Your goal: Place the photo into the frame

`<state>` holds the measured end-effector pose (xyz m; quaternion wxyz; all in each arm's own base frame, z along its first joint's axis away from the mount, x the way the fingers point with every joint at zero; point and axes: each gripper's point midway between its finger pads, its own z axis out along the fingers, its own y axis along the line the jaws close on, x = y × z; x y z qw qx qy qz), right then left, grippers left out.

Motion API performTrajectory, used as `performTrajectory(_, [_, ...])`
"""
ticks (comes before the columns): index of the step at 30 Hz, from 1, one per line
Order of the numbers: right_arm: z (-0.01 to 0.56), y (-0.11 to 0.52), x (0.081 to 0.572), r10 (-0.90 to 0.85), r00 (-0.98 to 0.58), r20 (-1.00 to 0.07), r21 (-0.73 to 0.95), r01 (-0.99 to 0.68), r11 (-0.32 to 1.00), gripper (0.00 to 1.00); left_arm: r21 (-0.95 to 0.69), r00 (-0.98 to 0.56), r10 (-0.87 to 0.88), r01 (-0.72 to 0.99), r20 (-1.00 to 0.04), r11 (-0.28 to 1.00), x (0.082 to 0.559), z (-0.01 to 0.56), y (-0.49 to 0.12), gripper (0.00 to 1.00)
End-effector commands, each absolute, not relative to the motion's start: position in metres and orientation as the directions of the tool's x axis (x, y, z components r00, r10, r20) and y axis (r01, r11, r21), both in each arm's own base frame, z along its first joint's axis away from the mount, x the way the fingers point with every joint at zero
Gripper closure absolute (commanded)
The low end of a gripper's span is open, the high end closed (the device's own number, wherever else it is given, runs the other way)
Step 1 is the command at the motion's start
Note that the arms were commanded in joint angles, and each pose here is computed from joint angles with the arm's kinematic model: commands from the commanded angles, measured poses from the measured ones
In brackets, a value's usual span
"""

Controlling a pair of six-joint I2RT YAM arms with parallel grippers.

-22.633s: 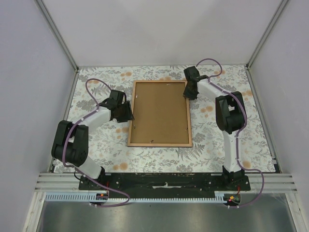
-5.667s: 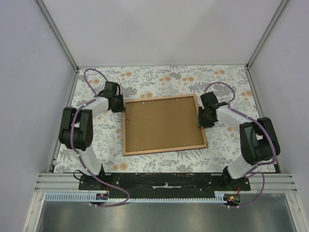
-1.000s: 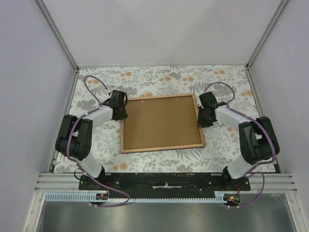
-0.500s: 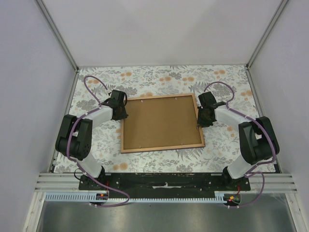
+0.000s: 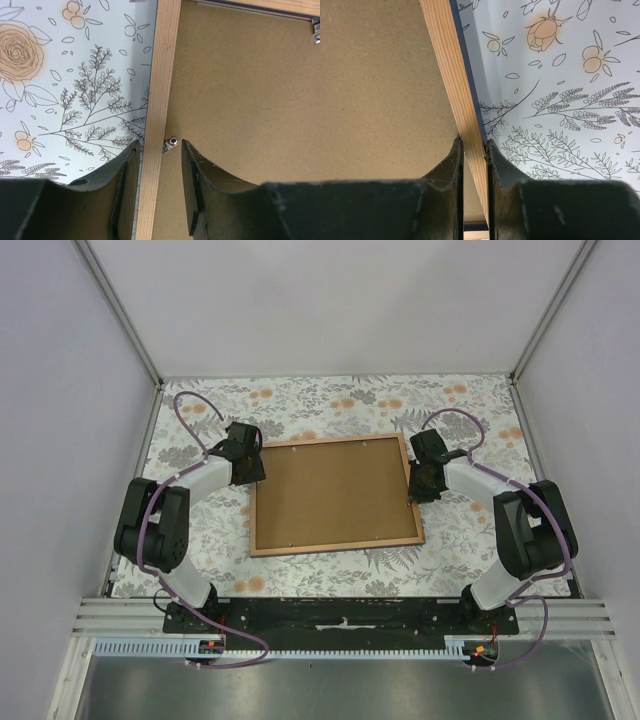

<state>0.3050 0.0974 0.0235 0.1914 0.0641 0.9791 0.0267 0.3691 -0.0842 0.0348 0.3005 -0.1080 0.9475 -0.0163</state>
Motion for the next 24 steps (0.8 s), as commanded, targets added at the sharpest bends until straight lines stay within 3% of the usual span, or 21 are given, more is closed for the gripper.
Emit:
performTrajectory(1, [0.026, 0.092, 0.313, 0.137, -0.910, -0.391, 0.036, 0.134, 0.990, 1.00, -0.095, -0.744, -0.178, -0.154, -0.644, 0.984, 0.390, 0.066, -0.082, 0.57])
performTrajectory(6, [0.029, 0.093, 0.316, 0.136, -0.911, -0.391, 0.037, 0.132, 0.991, 1.00, -0.136, -0.732, -0.123, -0.041, -0.671, 0.990, 0.388, 0.088, -0.100, 0.53])
performTrajectory(12, [0.033, 0.096, 0.321, 0.133, -0.912, -0.388, 0.042, 0.126, 0.991, 1.00, -0.085, -0.663, 0.085, 0.221, -0.743, 0.972, 0.365, 0.127, -0.162, 0.48])
performTrajectory(17, [0.045, 0.098, 0.323, 0.124, -0.914, -0.385, 0.048, 0.114, 0.992, 1.00, -0.013, -0.512, 0.297, 0.517, -0.806, 0.856, 0.318, 0.151, -0.237, 0.47])
performTrajectory(24, [0.049, 0.104, 0.324, 0.118, -0.924, -0.365, 0.069, 0.099, 0.993, 1.00, 0.030, -0.396, 0.397, 0.676, -0.828, 0.736, 0.269, 0.145, -0.294, 0.40])
